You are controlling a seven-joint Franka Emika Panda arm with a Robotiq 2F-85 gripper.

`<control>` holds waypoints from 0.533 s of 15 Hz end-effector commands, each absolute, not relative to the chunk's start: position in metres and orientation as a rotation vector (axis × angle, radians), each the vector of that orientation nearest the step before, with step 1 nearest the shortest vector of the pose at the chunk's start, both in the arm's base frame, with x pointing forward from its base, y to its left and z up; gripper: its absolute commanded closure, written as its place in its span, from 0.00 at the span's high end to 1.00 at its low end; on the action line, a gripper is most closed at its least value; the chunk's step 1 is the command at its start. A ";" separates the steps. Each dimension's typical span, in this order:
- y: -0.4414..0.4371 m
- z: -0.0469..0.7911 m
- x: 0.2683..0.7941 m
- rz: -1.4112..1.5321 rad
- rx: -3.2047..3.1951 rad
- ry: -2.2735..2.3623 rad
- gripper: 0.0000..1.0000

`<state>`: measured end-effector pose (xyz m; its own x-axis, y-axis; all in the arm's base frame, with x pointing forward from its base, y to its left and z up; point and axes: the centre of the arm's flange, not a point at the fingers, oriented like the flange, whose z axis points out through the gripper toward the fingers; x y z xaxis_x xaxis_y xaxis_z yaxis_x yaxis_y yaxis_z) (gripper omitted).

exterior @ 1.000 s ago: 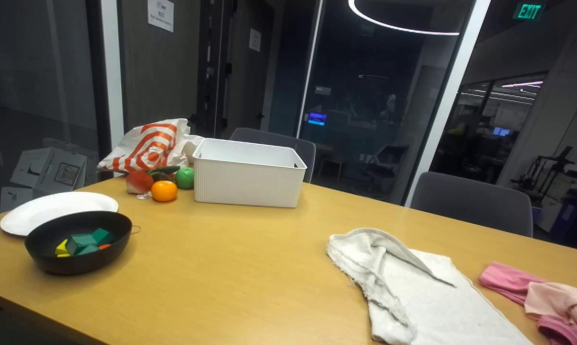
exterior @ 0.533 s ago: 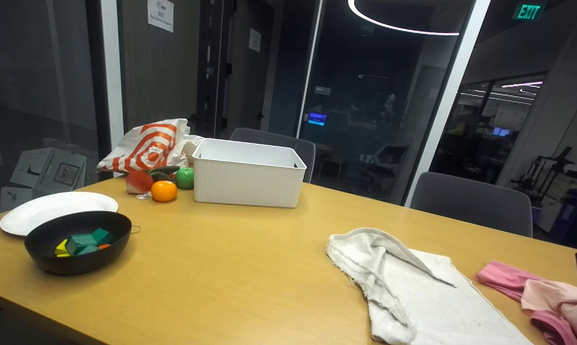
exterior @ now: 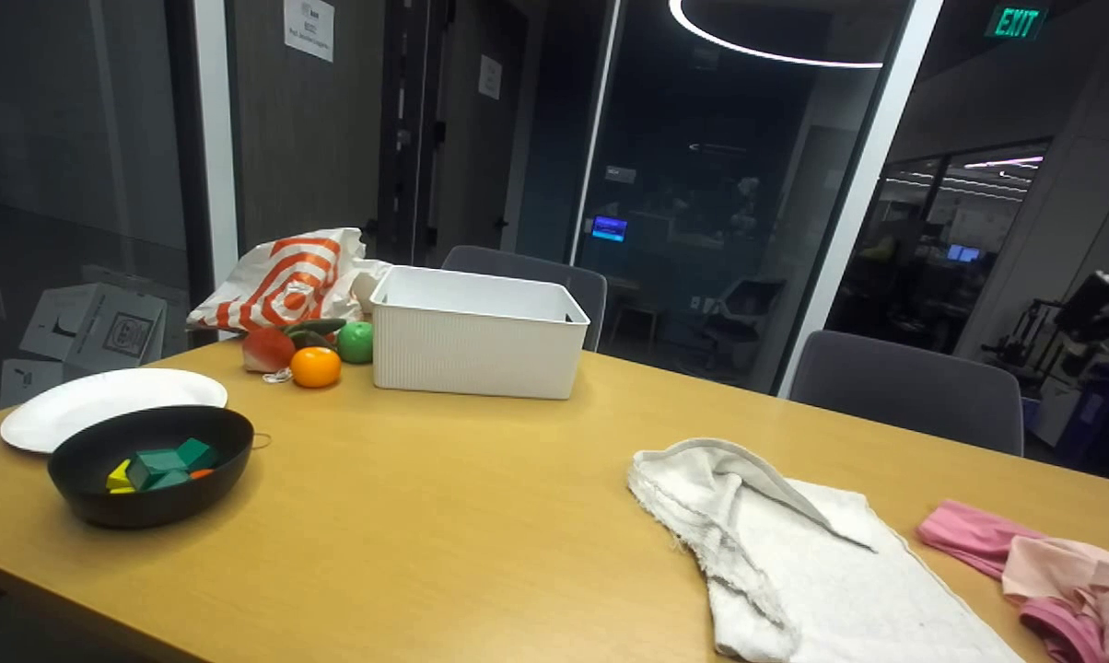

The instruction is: Separate the objects on the table

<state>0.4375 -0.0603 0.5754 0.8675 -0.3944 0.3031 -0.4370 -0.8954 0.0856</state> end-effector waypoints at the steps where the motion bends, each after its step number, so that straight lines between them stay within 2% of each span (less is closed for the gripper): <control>1: -0.020 0.643 0.474 0.446 3.030 -0.393 1.00; 3: -0.009 0.666 0.481 0.407 3.145 -0.314 1.00; 4: -0.007 0.635 0.455 0.457 3.061 -0.390 0.99; 8: -0.005 0.647 0.471 0.431 3.121 -0.328 1.00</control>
